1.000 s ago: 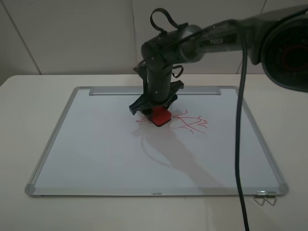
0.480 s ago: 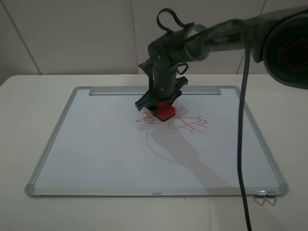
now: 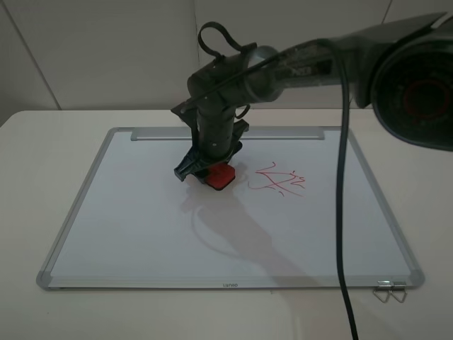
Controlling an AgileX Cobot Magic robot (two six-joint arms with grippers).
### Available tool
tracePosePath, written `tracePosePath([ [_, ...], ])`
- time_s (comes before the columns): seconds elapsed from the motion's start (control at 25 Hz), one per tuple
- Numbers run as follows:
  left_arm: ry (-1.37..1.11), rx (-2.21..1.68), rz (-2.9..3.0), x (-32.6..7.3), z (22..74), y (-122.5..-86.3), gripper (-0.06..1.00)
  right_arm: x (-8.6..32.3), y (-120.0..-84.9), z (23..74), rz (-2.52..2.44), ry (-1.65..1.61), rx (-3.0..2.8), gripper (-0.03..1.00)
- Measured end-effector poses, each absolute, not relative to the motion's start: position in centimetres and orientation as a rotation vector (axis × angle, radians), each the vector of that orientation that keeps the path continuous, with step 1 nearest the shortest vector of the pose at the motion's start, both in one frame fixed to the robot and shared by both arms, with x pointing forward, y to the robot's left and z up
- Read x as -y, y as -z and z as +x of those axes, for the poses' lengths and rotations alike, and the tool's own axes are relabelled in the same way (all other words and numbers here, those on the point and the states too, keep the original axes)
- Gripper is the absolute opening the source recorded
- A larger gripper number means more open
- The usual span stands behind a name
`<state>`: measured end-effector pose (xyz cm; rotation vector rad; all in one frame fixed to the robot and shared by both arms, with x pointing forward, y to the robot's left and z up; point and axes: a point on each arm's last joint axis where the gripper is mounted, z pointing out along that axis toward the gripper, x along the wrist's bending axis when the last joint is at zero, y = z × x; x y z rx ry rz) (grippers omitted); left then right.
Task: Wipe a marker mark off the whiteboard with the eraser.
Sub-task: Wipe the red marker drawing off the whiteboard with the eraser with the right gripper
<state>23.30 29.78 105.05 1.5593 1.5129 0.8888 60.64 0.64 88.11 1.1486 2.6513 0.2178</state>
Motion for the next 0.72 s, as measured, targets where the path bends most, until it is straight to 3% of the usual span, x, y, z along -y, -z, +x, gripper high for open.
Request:
tracePosePath([
  [0.32, -0.889, -1.513, 1.559, -29.8, 23.3, -105.1, 0.77, -3.3, -88.1, 58.1, 1.033, -0.21, -2.71, 0.51],
  [0.72, -0.889, -1.513, 1.559, -29.8, 23.3, -105.1, 0.77, -1.2, -88.1, 59.5, 1.053, -0.155, -2.741, 0.51],
])
